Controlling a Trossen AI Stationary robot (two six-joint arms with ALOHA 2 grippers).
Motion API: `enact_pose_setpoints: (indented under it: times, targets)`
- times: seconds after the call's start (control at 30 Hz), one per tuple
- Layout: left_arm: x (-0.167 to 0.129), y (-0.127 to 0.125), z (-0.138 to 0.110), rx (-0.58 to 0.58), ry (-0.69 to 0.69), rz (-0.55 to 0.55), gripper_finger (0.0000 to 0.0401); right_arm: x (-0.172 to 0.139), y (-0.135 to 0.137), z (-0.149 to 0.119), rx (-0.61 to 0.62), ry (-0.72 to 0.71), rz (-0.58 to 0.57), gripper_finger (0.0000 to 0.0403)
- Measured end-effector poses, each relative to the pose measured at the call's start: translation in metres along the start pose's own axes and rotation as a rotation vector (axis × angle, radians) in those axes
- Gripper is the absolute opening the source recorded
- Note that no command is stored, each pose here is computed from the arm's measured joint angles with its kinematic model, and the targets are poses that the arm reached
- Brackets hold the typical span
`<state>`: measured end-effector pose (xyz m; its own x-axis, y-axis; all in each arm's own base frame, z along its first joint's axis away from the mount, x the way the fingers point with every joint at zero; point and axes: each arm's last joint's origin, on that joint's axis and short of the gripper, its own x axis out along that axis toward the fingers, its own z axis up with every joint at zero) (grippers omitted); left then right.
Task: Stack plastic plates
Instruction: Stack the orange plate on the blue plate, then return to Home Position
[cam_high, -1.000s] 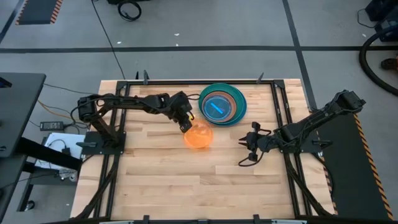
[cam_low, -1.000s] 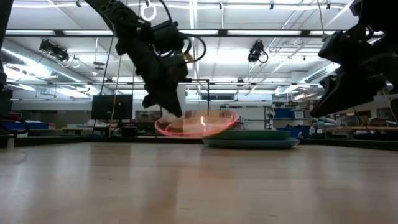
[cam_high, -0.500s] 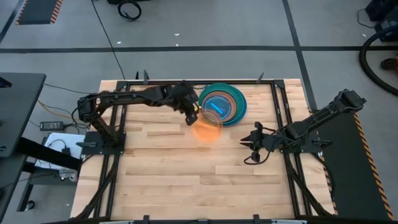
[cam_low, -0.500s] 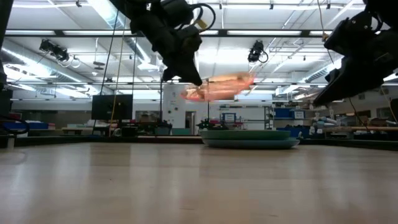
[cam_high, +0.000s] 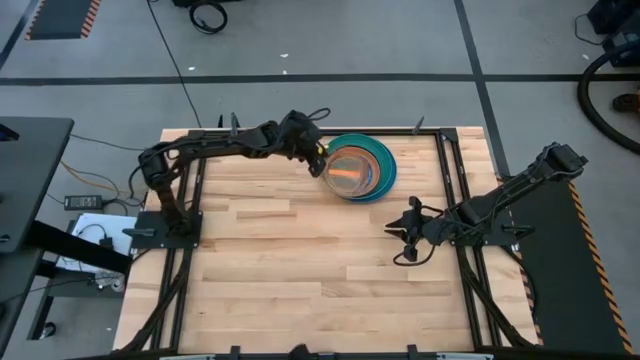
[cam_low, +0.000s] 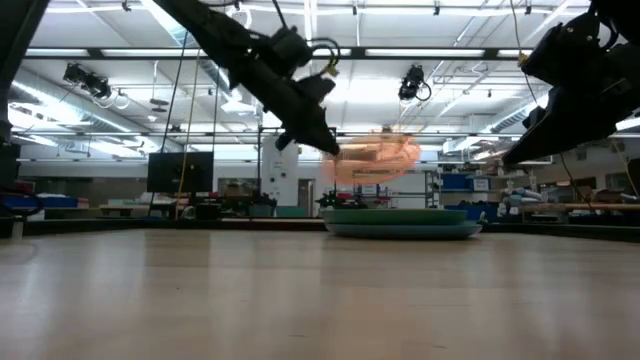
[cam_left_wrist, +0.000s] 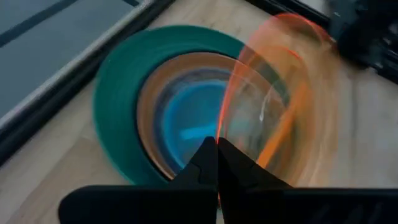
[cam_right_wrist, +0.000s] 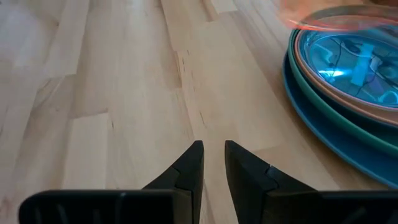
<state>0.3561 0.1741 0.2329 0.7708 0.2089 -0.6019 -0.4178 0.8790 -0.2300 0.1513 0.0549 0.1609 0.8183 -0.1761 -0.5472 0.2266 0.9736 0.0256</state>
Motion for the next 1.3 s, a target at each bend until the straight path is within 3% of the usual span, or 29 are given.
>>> enact_pose_setpoints:
  times: [0.27,0.43,0.77,0.87,1.1,1.2,1.3]
  targets:
    - [0.04,0.026,0.008,-0.035,0.006,0.011,0.0,0.0,0.001,0.003,-0.016,-0.031,0.011,0.0075]
    - [0.064,0.025,0.014,-0.019,0.136,0.009,0.0,0.0,0.001,0.004,-0.013,-0.034,0.013,0.0075]
    - [0.069,0.027,0.016,-0.015,0.201,0.021,0.0007,-0.001,0.004,0.004,-0.009,-0.036,0.044,0.0075]
    - [0.07,0.024,0.016,-0.009,0.2,0.017,0.0036,-0.001,0.004,0.004,-0.011,-0.037,0.051,0.0075]
    - [0.07,0.024,0.016,0.012,0.192,0.034,0.0146,-0.001,0.004,0.004,-0.005,-0.036,0.05,0.0075]
    - [0.064,0.019,0.019,0.055,0.192,0.03,0.0166,-0.001,0.004,0.004,0.003,-0.035,0.05,0.0075]
    - [0.054,-0.001,0.025,0.146,0.16,0.051,0.017,-0.001,0.005,0.003,0.002,-0.027,0.063,0.0075]
